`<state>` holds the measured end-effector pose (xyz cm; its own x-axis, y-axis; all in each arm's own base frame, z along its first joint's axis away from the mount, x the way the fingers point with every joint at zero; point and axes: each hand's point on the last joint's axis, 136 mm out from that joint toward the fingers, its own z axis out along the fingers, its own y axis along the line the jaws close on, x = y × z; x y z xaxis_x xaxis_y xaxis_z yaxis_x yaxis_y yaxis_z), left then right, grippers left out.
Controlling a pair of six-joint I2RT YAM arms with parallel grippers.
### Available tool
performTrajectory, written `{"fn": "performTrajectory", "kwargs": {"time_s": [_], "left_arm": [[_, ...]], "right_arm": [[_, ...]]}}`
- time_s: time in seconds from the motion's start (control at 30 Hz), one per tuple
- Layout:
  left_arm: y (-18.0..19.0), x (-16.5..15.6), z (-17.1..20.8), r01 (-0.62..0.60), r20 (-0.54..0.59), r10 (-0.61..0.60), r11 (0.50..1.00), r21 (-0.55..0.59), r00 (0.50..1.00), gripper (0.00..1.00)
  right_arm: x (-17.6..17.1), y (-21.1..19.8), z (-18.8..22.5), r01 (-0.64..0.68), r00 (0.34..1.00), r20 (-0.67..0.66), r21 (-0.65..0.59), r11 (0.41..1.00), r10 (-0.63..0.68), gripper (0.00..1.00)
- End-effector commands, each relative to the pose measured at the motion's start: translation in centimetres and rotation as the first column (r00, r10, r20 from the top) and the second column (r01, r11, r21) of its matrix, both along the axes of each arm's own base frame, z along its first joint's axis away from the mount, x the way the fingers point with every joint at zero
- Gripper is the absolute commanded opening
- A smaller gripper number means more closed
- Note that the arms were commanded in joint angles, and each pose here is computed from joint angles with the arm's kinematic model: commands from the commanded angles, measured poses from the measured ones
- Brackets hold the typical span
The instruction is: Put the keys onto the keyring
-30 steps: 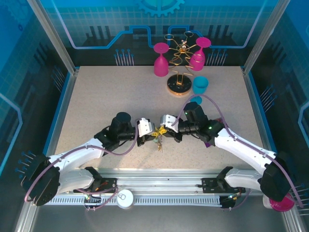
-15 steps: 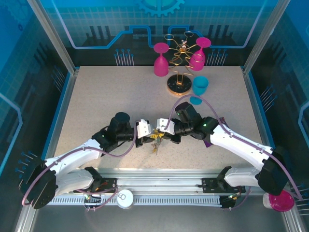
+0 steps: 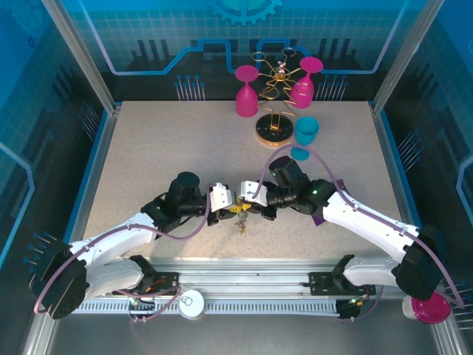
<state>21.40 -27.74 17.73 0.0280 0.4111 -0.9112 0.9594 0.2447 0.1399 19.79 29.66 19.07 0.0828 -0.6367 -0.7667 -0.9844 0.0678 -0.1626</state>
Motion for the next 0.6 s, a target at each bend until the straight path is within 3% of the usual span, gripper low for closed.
{"fn": "performTrajectory", "kwargs": {"time_s": [0.0,0.13,0.4,0.53,0.57], "left_arm": [[0.1,0.3,-0.4,-0.013,0.007,0.013,0.999,0.029,1.000,0.22],[-0.1,0.3,0.2,-0.010,0.018,0.010,1.000,0.004,1.000,0.13],[-0.5,-0.2,1.5,0.021,0.022,-0.020,0.999,-0.045,1.000,0.21],[-0.5,-0.3,1.7,0.030,0.024,-0.029,0.998,-0.046,0.999,0.00],[-0.5,-0.3,1.7,0.031,0.025,-0.030,0.998,-0.046,0.999,0.00]], "right_arm": [[-0.7,0.7,2.0,-0.036,0.999,0.016,0.081,0.996,0.035,0.00],[-0.9,0.7,1.9,-0.037,0.999,0.005,0.085,0.996,0.037,0.00],[-0.6,0.7,1.2,-0.026,1.000,0.004,0.056,0.998,0.026,0.00],[-0.6,0.7,1.0,-0.029,1.000,0.002,0.043,0.999,0.029,0.00],[-0.7,0.8,1.1,-0.030,1.000,0.000,0.048,0.998,0.030,0.00]]}}
